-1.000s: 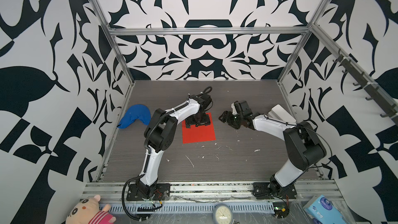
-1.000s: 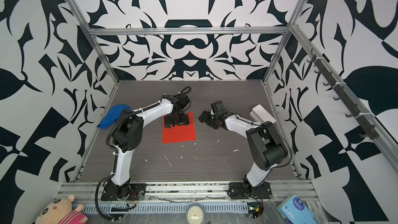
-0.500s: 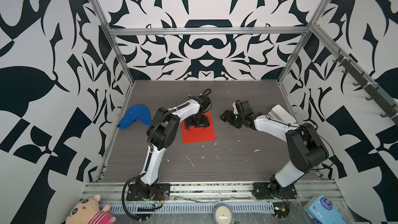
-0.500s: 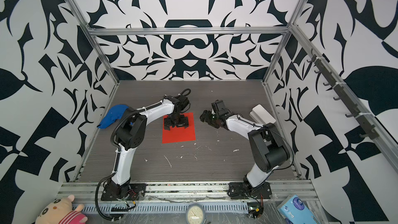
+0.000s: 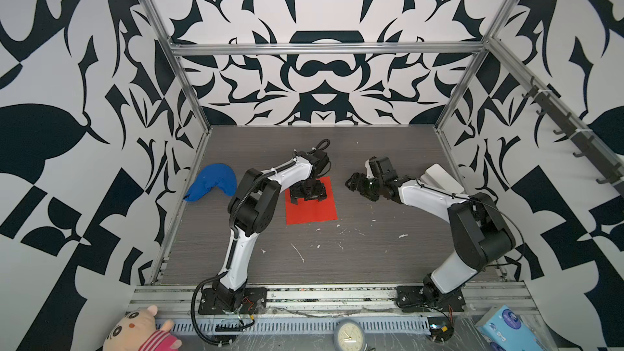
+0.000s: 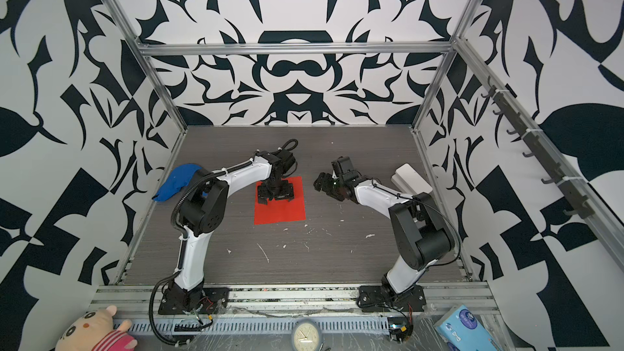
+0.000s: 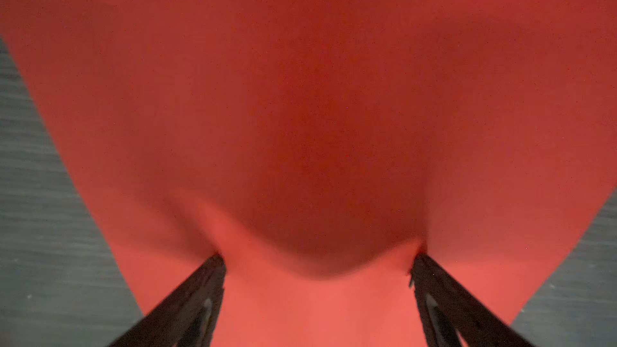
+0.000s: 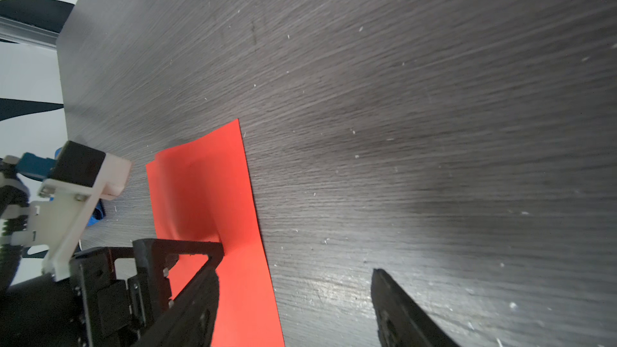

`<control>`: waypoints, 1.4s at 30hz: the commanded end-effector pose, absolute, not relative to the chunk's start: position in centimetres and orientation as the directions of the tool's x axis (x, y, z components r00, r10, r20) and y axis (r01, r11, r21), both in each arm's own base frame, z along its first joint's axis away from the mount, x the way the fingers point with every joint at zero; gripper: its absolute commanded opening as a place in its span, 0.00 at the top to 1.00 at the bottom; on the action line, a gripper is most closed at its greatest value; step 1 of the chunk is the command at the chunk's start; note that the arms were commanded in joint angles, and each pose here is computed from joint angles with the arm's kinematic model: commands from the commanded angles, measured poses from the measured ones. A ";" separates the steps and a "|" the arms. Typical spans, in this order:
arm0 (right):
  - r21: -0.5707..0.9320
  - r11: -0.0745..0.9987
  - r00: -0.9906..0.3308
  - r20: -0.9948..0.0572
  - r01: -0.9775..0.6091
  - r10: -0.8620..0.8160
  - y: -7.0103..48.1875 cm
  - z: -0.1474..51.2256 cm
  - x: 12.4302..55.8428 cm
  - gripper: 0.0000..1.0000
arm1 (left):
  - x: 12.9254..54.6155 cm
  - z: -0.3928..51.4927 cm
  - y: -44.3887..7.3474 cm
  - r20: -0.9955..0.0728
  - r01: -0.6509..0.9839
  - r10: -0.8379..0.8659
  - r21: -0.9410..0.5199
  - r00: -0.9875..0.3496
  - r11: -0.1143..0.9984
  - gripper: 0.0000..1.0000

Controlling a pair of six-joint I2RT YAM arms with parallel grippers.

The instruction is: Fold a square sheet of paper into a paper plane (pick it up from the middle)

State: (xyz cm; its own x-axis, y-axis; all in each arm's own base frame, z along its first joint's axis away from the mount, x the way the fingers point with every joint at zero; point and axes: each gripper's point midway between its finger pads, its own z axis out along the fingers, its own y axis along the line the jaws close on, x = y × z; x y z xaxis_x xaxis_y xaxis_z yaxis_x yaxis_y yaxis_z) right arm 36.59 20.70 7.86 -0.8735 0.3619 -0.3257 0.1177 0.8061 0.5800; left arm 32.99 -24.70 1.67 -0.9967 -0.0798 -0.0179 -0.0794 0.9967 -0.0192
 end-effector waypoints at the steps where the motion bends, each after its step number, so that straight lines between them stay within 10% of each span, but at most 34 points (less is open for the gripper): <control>1: 0.576 0.809 -0.866 -0.341 0.116 0.367 20.5 8.3 36.9 0.25 | 29.5 -1.9 -22.4 0.123 -0.080 -0.090 0.084 -0.988 0.993 0.10; 9: 0.580 0.807 -0.873 -0.328 0.114 0.360 20.9 8.0 37.0 0.25 | 30.4 -0.7 -23.7 0.094 -0.099 -0.095 -0.032 -0.991 0.995 0.14; 31: 0.586 0.805 -0.862 -0.358 0.090 0.358 21.4 9.3 37.2 0.25 | 33.6 10.4 -28.4 -0.098 -0.038 -0.126 -0.621 -0.987 0.783 0.78; 42: 0.625 0.776 -0.865 -0.433 -0.084 0.255 22.4 12.2 37.4 0.24 | 33.9 9.5 -30.7 -0.039 -0.064 -0.139 -0.742 -0.990 0.667 0.77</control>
State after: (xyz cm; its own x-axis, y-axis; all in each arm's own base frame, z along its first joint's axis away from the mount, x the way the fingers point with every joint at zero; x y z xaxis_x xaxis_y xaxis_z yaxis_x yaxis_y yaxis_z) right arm 36.74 21.04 9.82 -0.8684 0.3215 -0.3776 0.0379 0.8021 0.5959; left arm 34.11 -30.66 11.60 -0.9861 -0.1327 -0.0995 -0.0162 0.6738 -0.7387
